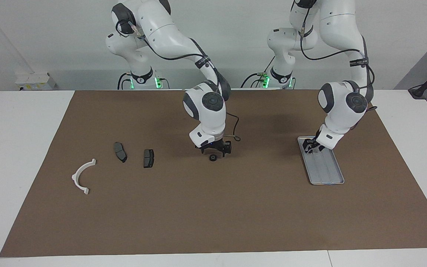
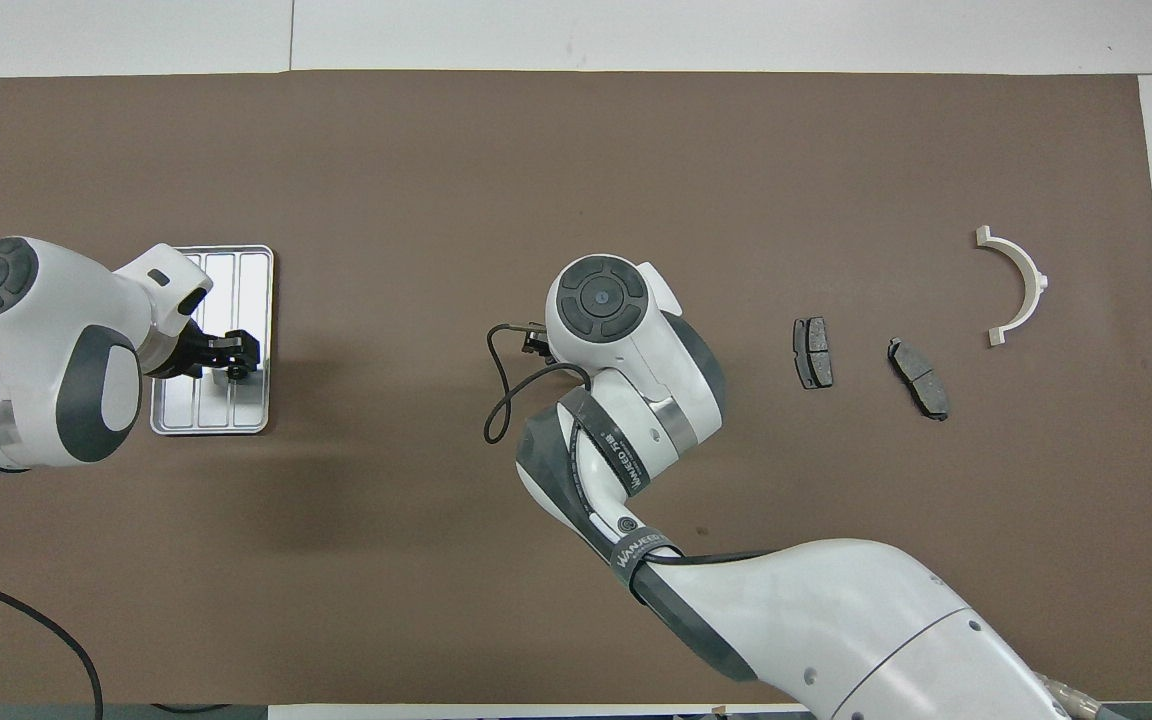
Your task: Place bearing gear from tray to pile
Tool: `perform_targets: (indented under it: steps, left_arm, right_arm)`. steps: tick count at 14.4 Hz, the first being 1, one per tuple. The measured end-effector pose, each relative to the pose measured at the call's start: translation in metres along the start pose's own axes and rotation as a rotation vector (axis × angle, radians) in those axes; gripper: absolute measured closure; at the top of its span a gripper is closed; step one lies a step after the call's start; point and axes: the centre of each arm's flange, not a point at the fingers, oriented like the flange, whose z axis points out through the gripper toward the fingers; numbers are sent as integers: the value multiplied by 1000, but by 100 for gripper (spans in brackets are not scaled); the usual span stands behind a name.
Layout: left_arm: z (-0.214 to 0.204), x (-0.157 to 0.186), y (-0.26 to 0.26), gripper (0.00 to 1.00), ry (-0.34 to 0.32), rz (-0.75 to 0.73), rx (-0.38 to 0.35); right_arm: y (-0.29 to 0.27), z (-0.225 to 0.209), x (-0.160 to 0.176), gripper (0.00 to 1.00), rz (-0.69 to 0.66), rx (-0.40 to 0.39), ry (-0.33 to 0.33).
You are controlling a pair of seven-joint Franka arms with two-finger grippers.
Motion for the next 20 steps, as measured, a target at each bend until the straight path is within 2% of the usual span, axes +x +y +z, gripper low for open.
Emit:
perform_targets:
  steps: [2,6,14,16,18,19,20]
  left_arm:
    - [1,-3,0,30,-4,0,0]
    - [1,-3,2,40,0,2,-1]
    - [8,-6,1,40,11,2,-1]
    - [10,-7,1,40,7,2,-1]
    - [12,-8,1,44,5,2,0]
    - [11,-8,2,50,7,3,-1]
    - [11,-8,2,50,7,3,-1]
  right_arm:
    - [-1,-2,0,0,-1,9,7]
    - [2,0,1,0,4,9,8]
    - [14,3,12,2,25,15,16]
    - [14,7,11,0,24,23,23]
    - [15,9,10,0,24,24,23]
    - [15,9,10,0,24,24,23]
    - [15,9,10,0,24,23,23]
